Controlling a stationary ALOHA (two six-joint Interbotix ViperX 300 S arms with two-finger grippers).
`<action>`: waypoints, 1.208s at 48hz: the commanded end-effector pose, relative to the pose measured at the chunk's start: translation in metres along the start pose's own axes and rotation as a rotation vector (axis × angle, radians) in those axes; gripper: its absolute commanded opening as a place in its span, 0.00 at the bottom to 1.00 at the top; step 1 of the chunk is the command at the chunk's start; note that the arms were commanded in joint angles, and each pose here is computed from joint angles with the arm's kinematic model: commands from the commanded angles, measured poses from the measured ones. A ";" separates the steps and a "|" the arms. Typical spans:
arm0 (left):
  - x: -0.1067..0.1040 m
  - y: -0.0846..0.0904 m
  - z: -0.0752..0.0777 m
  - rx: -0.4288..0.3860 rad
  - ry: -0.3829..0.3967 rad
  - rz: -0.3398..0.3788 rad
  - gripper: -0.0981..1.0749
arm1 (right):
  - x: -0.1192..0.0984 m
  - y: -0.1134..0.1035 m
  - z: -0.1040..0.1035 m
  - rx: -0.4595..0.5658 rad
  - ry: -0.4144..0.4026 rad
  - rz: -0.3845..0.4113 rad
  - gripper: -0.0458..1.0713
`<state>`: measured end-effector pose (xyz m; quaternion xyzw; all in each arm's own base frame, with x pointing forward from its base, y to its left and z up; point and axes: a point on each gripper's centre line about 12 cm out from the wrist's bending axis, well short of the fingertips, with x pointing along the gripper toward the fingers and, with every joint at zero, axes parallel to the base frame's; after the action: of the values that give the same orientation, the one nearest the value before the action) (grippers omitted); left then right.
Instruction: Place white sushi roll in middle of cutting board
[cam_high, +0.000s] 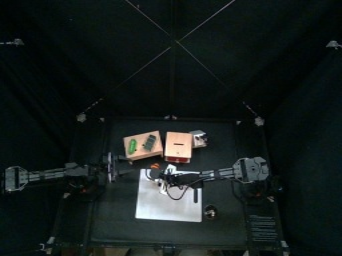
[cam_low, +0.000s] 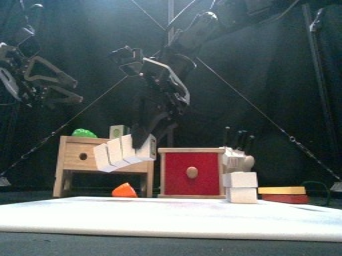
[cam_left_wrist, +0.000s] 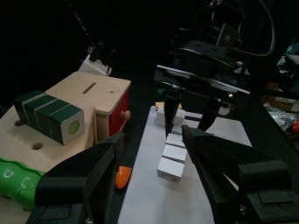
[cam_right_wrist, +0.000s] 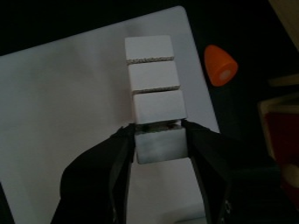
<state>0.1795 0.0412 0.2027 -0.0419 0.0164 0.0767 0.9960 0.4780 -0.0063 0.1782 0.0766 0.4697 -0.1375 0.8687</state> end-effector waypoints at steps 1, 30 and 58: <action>0.002 0.000 0.005 -0.002 -0.014 0.000 0.86 | -0.028 0.001 0.015 0.034 -0.076 0.045 0.70; 0.002 0.000 0.006 -0.001 -0.018 -0.003 0.86 | -0.066 -0.012 -0.029 0.630 -0.091 -0.024 0.69; 0.002 -0.001 0.006 0.000 -0.018 -0.005 0.86 | -0.046 0.017 -0.036 0.985 -0.023 -0.202 0.69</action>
<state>0.1798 0.0407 0.2036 -0.0422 0.0149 0.0752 0.9962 0.4240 0.0238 0.1831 0.4096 0.3622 -0.4311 0.7178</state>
